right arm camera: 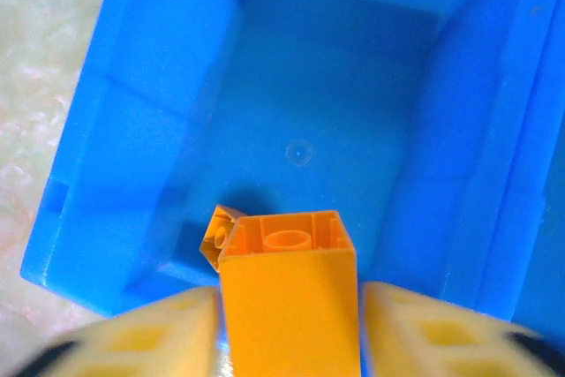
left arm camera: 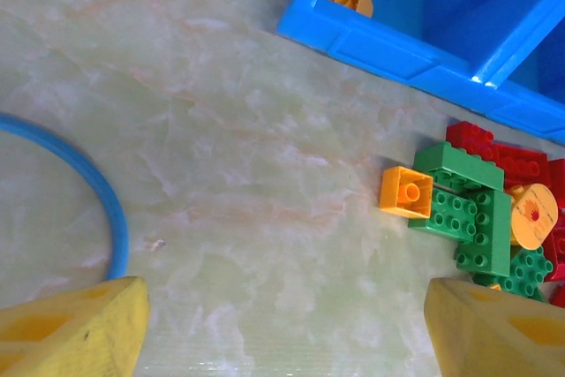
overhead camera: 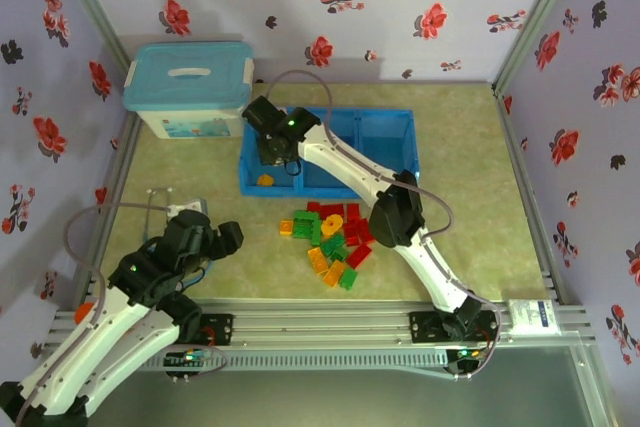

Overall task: Sort the legos into containers by color
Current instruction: Place the lego in the container, then pick up the lego from the middle-left of the table.

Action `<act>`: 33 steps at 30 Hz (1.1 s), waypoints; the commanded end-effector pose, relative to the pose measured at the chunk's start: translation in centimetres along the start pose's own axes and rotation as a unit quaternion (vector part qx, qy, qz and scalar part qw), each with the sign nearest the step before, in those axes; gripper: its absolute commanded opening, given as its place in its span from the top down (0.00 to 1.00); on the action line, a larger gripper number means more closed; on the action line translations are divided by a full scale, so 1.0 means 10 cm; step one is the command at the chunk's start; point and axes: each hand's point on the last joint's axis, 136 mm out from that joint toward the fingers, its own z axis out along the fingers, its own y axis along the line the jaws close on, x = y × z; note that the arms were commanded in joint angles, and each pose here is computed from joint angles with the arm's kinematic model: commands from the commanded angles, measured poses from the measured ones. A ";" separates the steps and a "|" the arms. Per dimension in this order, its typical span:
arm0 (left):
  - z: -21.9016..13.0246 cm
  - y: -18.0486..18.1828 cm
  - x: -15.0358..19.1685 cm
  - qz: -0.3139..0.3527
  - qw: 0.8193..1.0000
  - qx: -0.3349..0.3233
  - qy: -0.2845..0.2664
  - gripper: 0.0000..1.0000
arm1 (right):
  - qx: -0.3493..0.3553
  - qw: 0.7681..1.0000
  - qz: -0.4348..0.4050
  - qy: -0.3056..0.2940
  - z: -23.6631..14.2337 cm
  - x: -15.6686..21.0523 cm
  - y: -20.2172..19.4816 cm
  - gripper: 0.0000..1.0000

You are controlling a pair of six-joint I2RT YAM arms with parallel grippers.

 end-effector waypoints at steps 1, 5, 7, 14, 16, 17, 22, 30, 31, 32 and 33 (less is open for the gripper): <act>0.06 -0.07 0.07 -0.003 1.000 0.012 0.016 0.19 | -0.022 1.000 -0.004 -0.020 -0.21 -0.17 0.04 0.23; 0.11 -0.17 0.14 0.014 0.999 0.020 0.029 0.19 | -0.030 0.998 -0.008 -0.053 -0.58 -0.27 0.08 0.20; 0.14 -0.23 0.17 0.024 0.999 0.025 0.035 0.20 | -0.032 0.997 -0.013 -0.065 -0.77 -0.26 0.10 0.21; 0.29 -0.57 0.32 0.067 0.995 0.050 0.061 0.23 | -0.019 0.996 -0.003 -0.089 -1.25 0.08 -0.18 0.25; 0.31 -0.70 0.38 0.088 0.992 0.062 0.069 0.24 | -0.017 0.995 0.011 -0.098 -1.33 0.21 -0.33 0.25; 0.32 -0.77 0.41 0.100 0.990 0.066 0.071 0.24 | -0.013 0.994 0.020 -0.106 -1.41 0.28 -0.44 0.25; 0.36 -1.13 0.60 0.167 0.979 0.076 0.088 0.24 | 0.036 0.988 0.068 -0.137 -1.69 0.60 -1.09 0.22; 0.46 -1.91 1.05 0.277 0.948 0.102 0.123 0.28 | 0.054 0.968 0.177 -0.168 -1.92 1.42 -2.00 0.21; 0.49 -1.98 1.10 0.285 0.945 0.100 0.127 0.28 | 0.055 0.966 0.186 -0.168 -1.92 1.51 -2.06 0.21; 0.52 -2.05 1.16 0.295 0.941 0.097 0.135 0.28 | 0.053 0.965 0.194 -0.169 -1.93 1.59 -2.11 0.21; 0.56 -2.11 1.22 0.304 0.937 0.093 0.143 0.28 | 0.057 0.964 0.201 -0.168 -1.92 1.68 -2.18 0.21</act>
